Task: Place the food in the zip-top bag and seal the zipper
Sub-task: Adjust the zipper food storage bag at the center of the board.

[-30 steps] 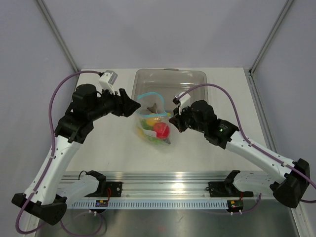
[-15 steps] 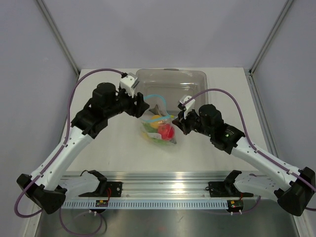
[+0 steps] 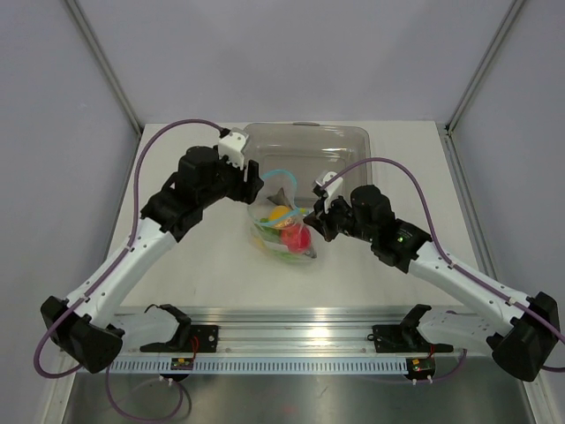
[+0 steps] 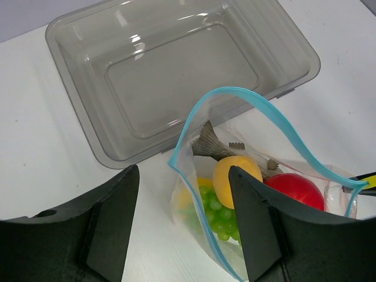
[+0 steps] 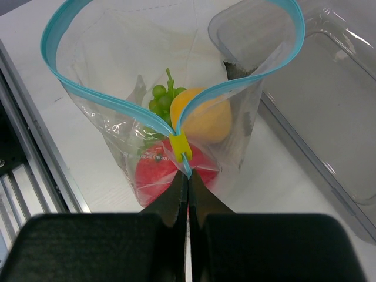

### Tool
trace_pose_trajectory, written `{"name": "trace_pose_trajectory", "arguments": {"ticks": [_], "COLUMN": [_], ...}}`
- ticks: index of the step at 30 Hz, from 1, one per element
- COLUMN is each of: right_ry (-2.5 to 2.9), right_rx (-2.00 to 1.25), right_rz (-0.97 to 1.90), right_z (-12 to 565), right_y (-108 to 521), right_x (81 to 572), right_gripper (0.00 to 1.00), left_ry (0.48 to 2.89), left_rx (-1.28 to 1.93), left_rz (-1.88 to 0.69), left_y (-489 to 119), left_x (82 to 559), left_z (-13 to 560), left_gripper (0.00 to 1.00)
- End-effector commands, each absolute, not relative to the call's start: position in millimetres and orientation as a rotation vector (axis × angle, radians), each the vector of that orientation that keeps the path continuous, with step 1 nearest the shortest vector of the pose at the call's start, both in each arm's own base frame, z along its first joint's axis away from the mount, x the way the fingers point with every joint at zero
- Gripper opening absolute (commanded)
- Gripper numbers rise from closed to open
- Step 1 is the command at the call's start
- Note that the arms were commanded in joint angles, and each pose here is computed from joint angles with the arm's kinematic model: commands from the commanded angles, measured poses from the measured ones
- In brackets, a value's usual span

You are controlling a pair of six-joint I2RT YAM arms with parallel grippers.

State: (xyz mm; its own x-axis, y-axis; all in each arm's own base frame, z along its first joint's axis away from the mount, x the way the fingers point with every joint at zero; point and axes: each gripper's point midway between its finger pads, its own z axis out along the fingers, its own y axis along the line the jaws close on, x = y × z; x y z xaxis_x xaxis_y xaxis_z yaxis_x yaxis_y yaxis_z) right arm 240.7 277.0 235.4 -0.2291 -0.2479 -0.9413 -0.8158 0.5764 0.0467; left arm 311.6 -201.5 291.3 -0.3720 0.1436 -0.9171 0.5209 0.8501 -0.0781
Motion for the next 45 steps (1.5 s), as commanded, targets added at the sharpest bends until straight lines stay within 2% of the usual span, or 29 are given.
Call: {"name": "trace_pose_trajectory", "arguments": {"ticks": [1, 6, 12, 16, 17, 19, 20, 24, 31, 33, 34, 35, 36, 37, 38, 41, 45], "right_ry": [1.702, 1.702, 1.72, 1.725, 1.729, 1.731, 1.735, 1.774, 1.76, 1.712, 1.685, 1.665, 1.641, 1.633, 1.622, 1.597, 1.585], "right_rx": [-0.873, -0.853, -0.854, -0.85, -0.847, -0.841, -0.829, -0.781, -0.788, -0.855, -0.874, -0.895, -0.904, -0.918, -0.935, -0.984, -1.022], "right_rz": [0.728, 0.737, 0.749, 0.736, 0.728, 0.717, 0.704, 0.653, 0.61, 0.681, 0.688, 0.707, 0.71, 0.711, 0.718, 0.722, 0.695], "right_z": [257.2, 258.8, 255.3, 253.1, 251.7, 251.2, 250.6, 247.6, 249.3, 255.9, 258.4, 260.4, 262.8, 261.1, 261.4, 259.6, 256.5], "right_y": [284.5, 281.2, 278.1, 274.0, 272.7, 270.9, 269.7, 262.1, 259.4, 267.5, 269.7, 272.9, 275.5, 277.4, 279.4, 283.0, 281.5], "right_x": [242.1, 238.7, 233.0, 231.4, 232.1, 233.4, 235.3, 251.7, 296.4, 296.1, 300.1, 299.2, 300.9, 301.8, 301.0, 299.3, 299.9], "right_gripper": [0.0, 0.0, 0.0, 0.0, 0.0, 0.0, 0.0, 0.0, 0.0, 0.0, 0.0, 0.0, 0.0, 0.0, 0.0, 0.0, 0.0], "left_ry": [1.771, 1.814, 1.833, 1.864, 1.867, 1.885, 1.892, 1.935, 2.046, 2.11, 2.116, 2.129, 2.144, 2.141, 2.129, 2.081, 1.918], "left_rx": [0.68, 0.939, 0.954, 0.965, 0.963, 0.96, 0.957, 0.907, 0.715, 0.623, 0.583, 0.568, 0.587, 0.596, 0.599, 0.602, 0.637], "left_rz": [-0.48, -0.478, -0.468, -0.482, -0.488, -0.497, -0.5, -0.472, -0.412, -0.392, -0.405, -0.419, -0.445, -0.455, -0.459, -0.438, -0.502], "left_y": [-224.6, -246.8, -259.4, -264.3, -265.2, -264.3, -263.2, -248.4, -217.0, -207.4, -207.4, -207.8, -209.8, -210.6, -210.9, -206.0, -215.2], "left_x": [317.6, 327.2, 349.4, 353.5, 353.6, 350.4, 348.3, 336.4, 317.0, 312.8, 312.3, 309.9, 304.0, 302.0, 301.6, 301.0, 299.7], "left_z": [306.9, 280.4, 261.9, 253.2, 254.5, 252.2, 250.8, 249.5, 255.9, 253.9, 261.6, 263.2, 262.7, 265.9, 272.8, 292.0, 327.9], "left_gripper": [0.66, 0.7, 0.67, 0.55, 0.44, 0.3, 0.18, 0.01, 0.0, 0.0, 0.02, 0.15, 0.31, 0.55, 0.65, 0.71, 0.71]}}
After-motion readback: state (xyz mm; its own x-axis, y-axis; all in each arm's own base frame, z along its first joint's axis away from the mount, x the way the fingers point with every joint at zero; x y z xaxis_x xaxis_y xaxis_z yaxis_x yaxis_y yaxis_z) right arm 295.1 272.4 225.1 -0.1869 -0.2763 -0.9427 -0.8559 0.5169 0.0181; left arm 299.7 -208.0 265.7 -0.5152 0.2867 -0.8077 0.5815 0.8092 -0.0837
